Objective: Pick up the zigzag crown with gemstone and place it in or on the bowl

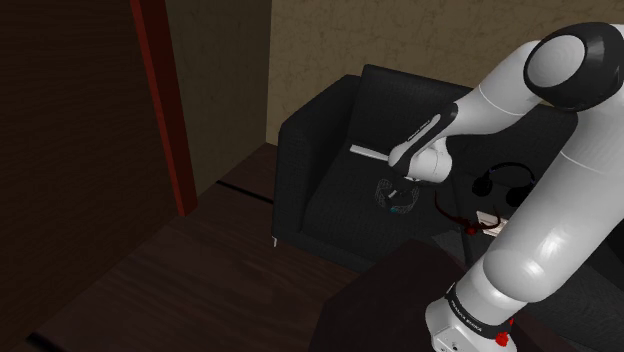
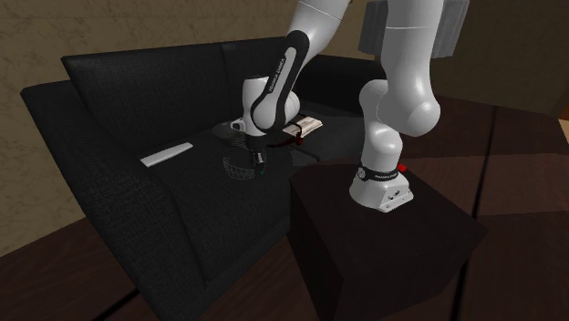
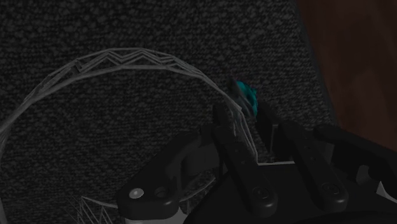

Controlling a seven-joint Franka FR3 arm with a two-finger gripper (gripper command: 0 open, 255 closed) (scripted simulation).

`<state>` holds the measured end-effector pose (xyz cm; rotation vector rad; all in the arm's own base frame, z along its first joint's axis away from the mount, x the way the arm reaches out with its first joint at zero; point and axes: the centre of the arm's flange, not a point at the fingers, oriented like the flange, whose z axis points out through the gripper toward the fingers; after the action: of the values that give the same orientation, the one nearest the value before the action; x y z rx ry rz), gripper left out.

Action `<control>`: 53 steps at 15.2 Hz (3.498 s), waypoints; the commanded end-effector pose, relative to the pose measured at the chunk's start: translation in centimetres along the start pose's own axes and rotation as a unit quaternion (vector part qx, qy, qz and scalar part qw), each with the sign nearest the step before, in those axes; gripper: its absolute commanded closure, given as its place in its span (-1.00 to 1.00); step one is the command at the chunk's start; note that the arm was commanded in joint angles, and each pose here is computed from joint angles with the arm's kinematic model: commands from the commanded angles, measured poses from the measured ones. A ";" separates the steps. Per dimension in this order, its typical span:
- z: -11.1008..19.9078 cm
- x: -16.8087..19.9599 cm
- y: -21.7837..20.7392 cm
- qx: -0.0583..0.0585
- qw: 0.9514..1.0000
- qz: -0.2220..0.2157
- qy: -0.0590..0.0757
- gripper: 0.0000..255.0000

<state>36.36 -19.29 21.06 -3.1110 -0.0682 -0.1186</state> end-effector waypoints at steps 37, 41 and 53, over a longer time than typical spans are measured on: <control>-16.1 1.2 -0.4 0.000 1.000 0.000 0.000 1.00; -16.1 1.5 4.9 0.000 1.000 0.000 0.000 1.00; -16.0 2.2 20.7 0.000 1.000 0.000 0.000 1.00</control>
<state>38.17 -38.65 36.69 -3.1107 -0.0633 -0.1161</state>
